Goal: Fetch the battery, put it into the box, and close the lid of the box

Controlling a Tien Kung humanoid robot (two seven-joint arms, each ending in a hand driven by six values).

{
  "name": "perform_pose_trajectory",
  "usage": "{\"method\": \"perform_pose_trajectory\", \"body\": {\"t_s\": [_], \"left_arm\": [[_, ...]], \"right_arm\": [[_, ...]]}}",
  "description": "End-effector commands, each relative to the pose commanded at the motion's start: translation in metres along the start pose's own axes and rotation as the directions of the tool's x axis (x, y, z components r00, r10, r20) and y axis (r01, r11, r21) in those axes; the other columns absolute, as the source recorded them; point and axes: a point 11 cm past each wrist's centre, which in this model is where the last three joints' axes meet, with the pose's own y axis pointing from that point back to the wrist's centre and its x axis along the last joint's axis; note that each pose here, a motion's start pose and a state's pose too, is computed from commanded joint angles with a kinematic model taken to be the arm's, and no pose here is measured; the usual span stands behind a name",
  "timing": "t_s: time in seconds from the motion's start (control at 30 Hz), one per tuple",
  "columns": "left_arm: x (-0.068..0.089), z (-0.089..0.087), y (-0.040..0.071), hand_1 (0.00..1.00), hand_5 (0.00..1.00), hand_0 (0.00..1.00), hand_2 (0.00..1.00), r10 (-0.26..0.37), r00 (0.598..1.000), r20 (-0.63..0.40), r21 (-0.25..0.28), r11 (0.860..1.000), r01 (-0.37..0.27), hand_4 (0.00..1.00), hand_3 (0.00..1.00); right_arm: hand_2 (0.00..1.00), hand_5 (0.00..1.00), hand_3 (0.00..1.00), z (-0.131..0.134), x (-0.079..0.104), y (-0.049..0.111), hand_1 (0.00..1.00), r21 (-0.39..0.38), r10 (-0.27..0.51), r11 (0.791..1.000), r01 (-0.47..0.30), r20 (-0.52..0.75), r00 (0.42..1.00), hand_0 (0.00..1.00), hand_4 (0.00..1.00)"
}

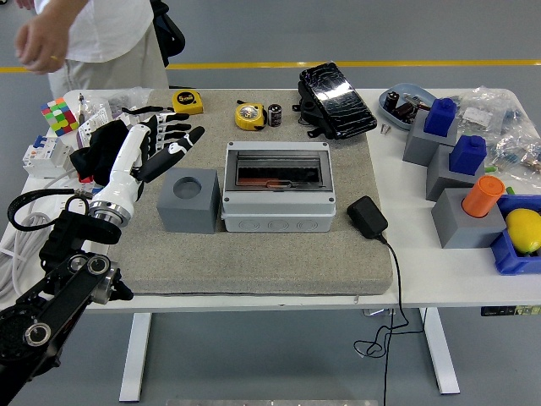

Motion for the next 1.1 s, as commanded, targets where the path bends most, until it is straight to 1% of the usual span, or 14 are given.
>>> {"method": "perform_pose_trajectory", "body": {"t_s": [0.17, 0.23, 0.33, 0.53, 0.57, 0.67, 0.93, 1.1], "left_arm": [[0.011, -0.014, 0.008, 0.703, 0.604, 0.612, 0.681, 0.023, 1.0, -0.016, 0.032, 0.999, -0.022, 0.998, 0.726], [0.015, -0.017, 0.01, 0.703, 0.604, 0.612, 0.681, 0.024, 1.0, -0.011, 0.035, 0.999, -0.024, 0.998, 0.726], [0.021, -0.026, 0.015, 0.703, 0.604, 0.612, 0.681, 0.028, 1.0, 0.004, 0.057, 0.998, -0.028, 0.998, 0.726], [0.025, -0.043, 0.027, 0.697, 0.596, 0.621, 0.675, 0.048, 0.999, -0.008, 0.102, 0.994, -0.047, 0.998, 0.719], [0.025, -0.045, 0.029, 0.694, 0.571, 0.611, 0.674, 0.05, 0.999, -0.009, 0.109, 0.993, -0.049, 0.998, 0.719], [0.026, -0.05, 0.032, 0.694, 0.571, 0.611, 0.674, 0.051, 0.999, -0.007, 0.124, 0.991, -0.05, 0.998, 0.719], [0.033, -0.054, 0.034, 0.692, 0.565, 0.606, 0.674, 0.06, 0.998, 0.0, 0.14, 0.988, -0.059, 0.998, 0.719], [0.038, -0.052, 0.032, 0.687, 0.562, 0.606, 0.67, 0.074, 0.997, -0.003, 0.136, 0.988, -0.073, 0.998, 0.72]], "right_arm": [[0.664, 0.513, 0.587, 0.006, -0.004, -0.001, 0.617, -0.023, -0.004, 1.0, 0.004, 0.004, 1.0, 0.498, 0.977], [0.664, 0.513, 0.587, 0.007, -0.006, -0.001, 0.617, -0.028, -0.008, 1.0, 0.008, 0.004, 1.0, 0.498, 0.977], [0.664, 0.513, 0.587, 0.013, -0.007, -0.001, 0.617, -0.04, -0.005, 0.999, 0.006, 0.01, 1.0, 0.498, 0.977], [0.664, 0.513, 0.588, 0.032, -0.009, -0.001, 0.617, -0.074, -0.003, 0.997, 0.005, 0.025, 1.0, 0.502, 0.977], [0.665, 0.513, 0.588, 0.035, -0.01, -0.001, 0.618, -0.081, -0.004, 0.997, 0.006, 0.024, 1.0, 0.504, 0.975], [0.665, 0.513, 0.588, 0.043, -0.011, -0.001, 0.618, -0.101, -0.004, 0.995, 0.006, 0.02, 1.0, 0.504, 0.975], [0.665, 0.513, 0.586, 0.04, -0.01, -0.002, 0.62, -0.105, 0.006, 0.994, -0.004, 0.019, 1.0, 0.501, 0.974], [0.665, 0.511, 0.586, 0.034, -0.009, -0.002, 0.62, -0.101, 0.01, 0.995, -0.008, 0.014, 1.0, 0.501, 0.972]]}}
